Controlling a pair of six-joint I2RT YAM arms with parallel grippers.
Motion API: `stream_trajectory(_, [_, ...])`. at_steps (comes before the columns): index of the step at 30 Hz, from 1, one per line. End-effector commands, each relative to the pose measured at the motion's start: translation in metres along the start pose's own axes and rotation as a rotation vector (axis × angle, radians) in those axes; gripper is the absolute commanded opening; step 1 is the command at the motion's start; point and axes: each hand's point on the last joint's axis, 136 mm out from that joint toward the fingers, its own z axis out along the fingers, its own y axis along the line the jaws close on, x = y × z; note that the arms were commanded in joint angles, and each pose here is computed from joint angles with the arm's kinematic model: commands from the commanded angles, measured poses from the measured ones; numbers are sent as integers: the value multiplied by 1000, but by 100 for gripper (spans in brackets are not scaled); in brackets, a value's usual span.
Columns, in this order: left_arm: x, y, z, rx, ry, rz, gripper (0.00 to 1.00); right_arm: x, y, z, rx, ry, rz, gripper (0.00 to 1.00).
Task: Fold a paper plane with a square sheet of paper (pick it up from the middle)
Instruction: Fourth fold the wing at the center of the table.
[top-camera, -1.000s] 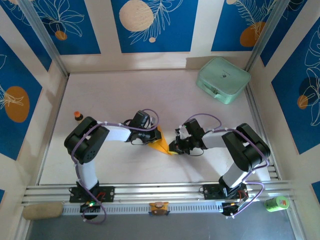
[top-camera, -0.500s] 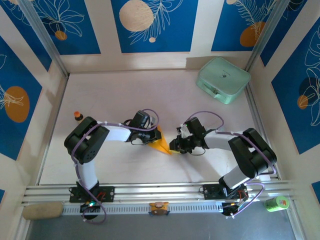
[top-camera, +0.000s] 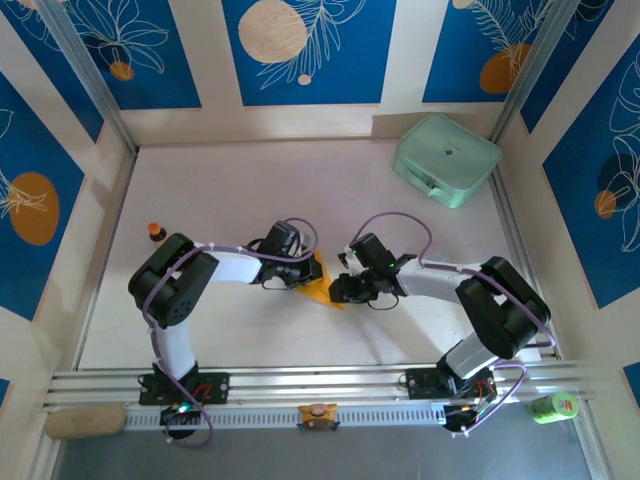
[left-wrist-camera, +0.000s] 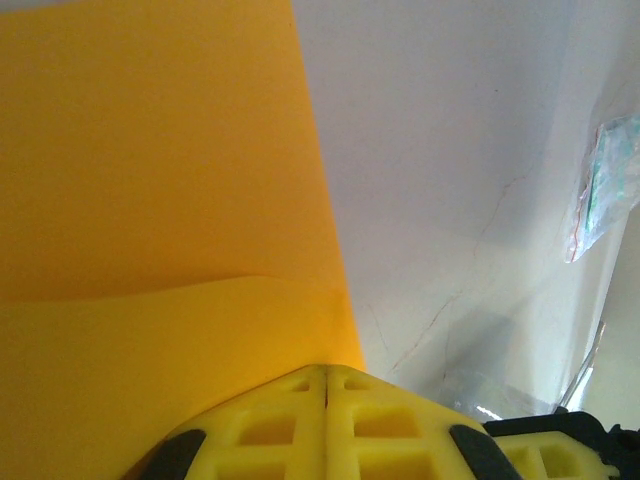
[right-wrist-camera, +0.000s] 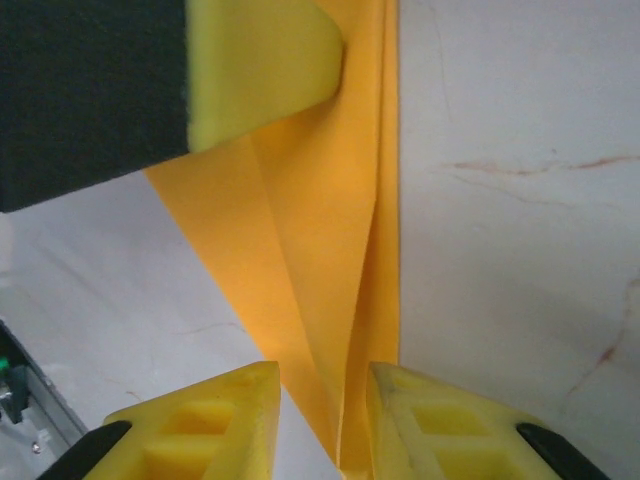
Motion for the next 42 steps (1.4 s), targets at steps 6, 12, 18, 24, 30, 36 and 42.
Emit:
stream_trajectory(6, [7, 20, 4, -48, 26, -27, 4, 14, -2, 6, 1, 66, 7, 24])
stream_trajectory(12, [6, 20, 4, -46, 24, -25, 4, 19, -10, 6, 17, 79, 43, 21])
stream_trajectory(18, [6, 19, 4, -45, 24, -24, 5, 22, -8, 4, -32, 83, 65, 11])
stream_trajectory(24, [6, 21, 4, -48, 24, -27, 4, 24, -7, 2, -129, 87, 134, 4])
stream_trajectory(30, [6, 21, 4, -48, 25, -28, 4, 20, -4, -5, -156, 68, 137, 12])
stream_trajectory(36, [6, 20, 3, -46, 25, -27, 4, 22, -13, -5, -105, 65, 157, 20])
stream_trajectory(42, [6, 20, 3, -45, 27, -28, 4, 26, -22, -4, -70, 71, 183, 19])
